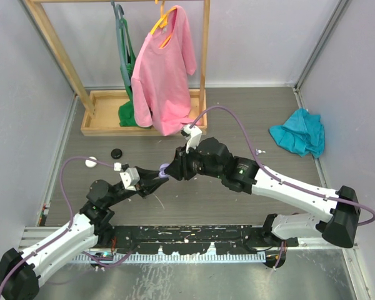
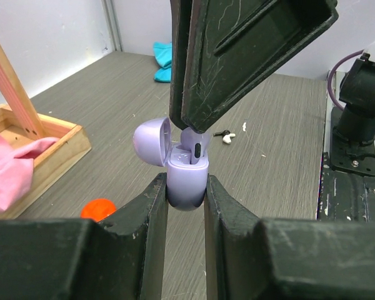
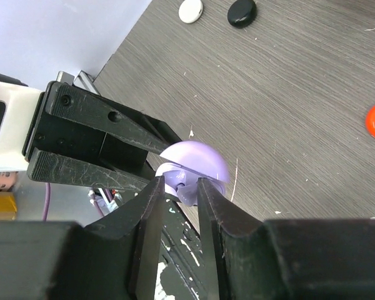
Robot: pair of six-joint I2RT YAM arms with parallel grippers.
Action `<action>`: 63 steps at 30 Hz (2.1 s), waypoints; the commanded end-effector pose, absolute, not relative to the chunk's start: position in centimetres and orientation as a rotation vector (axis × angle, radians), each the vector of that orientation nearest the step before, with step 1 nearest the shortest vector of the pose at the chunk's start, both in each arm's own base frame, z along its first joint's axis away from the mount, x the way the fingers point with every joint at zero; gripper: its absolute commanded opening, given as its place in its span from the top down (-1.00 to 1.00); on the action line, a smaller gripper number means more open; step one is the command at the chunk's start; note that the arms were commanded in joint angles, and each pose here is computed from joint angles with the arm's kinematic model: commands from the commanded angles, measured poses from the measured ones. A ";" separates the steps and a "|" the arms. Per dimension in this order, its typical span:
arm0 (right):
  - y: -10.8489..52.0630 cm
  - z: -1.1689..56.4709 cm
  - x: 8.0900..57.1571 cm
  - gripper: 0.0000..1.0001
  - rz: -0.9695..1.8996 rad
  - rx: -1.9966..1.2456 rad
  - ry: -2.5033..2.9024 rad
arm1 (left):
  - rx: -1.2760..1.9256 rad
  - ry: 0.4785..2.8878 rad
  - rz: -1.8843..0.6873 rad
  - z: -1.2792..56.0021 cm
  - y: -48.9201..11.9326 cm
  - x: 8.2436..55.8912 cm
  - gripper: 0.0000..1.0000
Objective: Insert the wireless bluetooth earbuds into the charging case
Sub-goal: Place the earbud in the charging case.
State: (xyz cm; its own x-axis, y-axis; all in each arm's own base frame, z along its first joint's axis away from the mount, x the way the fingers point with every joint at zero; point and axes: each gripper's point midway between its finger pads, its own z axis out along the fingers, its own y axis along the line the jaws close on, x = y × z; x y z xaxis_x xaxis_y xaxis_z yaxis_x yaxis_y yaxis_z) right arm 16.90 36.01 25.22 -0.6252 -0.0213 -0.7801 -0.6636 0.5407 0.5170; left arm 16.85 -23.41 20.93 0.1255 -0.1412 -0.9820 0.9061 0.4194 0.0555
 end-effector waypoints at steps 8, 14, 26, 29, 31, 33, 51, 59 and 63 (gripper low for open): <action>37.3 27.6 16.5 0.39 1.184 -0.651 1.947 | 0.840 1.083 -0.920 24.3 -23.8 16.2 1.00; 36.5 28.6 16.9 0.31 1.117 -0.678 1.923 | 0.824 1.092 -0.906 24.2 -23.6 16.5 1.00; 33.8 28.3 16.9 0.14 1.017 -0.665 1.938 | 0.814 1.105 -0.894 24.0 -23.5 16.9 1.00; 34.3 27.8 16.4 0.09 1.050 -0.703 1.937 | 0.818 1.104 -0.900 24.0 -23.6 16.8 1.00; 34.8 27.6 15.9 0.06 1.078 -0.737 1.933 | 0.820 1.101 -0.902 24.1 -23.6 16.7 1.00; 35.2 27.4 15.7 0.03 1.097 -0.764 1.926 | 0.822 1.098 -0.904 24.1 -23.6 16.7 1.00; 36.8 26.9 13.9 0.03 1.211 -0.902 1.899 | 0.819 1.093 -0.903 24.3 -23.5 16.5 1.00; 37.3 27.7 13.6 0.05 1.256 -0.896 1.868 | 0.824 1.097 -0.906 24.1 -23.6 16.5 1.00; 37.8 28.1 14.2 0.05 1.255 -0.880 1.856 | 0.832 1.092 -0.911 24.2 -23.7 16.4 1.00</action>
State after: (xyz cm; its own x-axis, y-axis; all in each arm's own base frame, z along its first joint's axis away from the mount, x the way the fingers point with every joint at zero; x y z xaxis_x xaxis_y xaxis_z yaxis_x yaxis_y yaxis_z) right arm 13.60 36.49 25.33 -0.5474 -0.2115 -0.8097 -0.8174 0.3427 0.4631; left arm 16.59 -23.56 20.99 0.1234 -0.1395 -0.9825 0.9133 0.4031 0.0574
